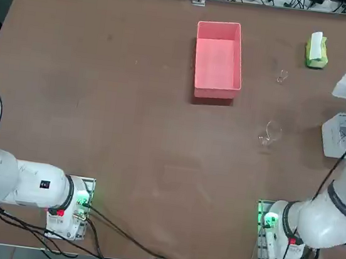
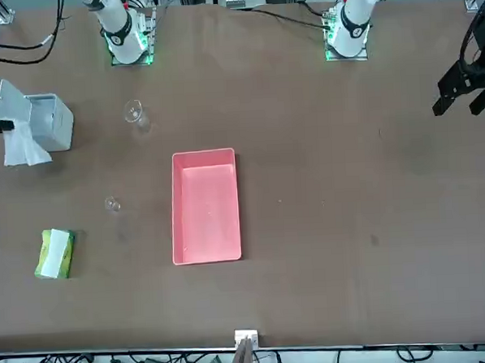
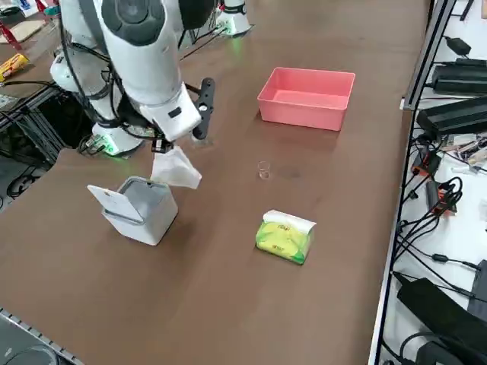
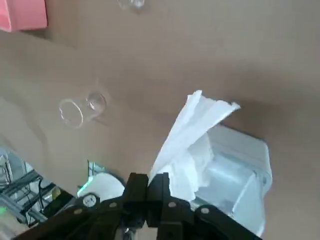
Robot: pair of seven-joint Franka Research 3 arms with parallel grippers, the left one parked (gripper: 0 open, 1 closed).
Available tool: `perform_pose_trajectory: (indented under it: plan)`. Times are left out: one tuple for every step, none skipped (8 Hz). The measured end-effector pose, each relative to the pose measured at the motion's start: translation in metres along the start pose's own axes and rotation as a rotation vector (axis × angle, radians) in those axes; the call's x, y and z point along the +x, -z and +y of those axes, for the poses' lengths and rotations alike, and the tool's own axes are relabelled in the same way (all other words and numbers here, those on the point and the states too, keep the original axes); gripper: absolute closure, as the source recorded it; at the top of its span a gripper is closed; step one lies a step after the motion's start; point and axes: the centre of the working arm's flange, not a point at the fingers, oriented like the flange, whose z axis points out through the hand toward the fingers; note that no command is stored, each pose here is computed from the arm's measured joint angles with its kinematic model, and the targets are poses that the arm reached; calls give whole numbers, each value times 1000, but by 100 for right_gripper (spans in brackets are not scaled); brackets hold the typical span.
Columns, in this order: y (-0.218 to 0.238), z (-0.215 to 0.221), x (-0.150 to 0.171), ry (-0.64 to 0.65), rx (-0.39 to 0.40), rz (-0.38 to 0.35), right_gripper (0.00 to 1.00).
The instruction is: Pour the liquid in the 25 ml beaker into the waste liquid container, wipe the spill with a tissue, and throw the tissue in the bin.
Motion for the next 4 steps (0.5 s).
perform_pose_trajectory:
  plan:
    - [-2, 5, -13, 0, 16, -4, 98]
    - [-6, 5, -24, 1, 29, -12, 98]
    - [-10, 2, -34, 7, 38, -23, 98]
    - [-14, -2, -43, 16, 47, -33, 98]
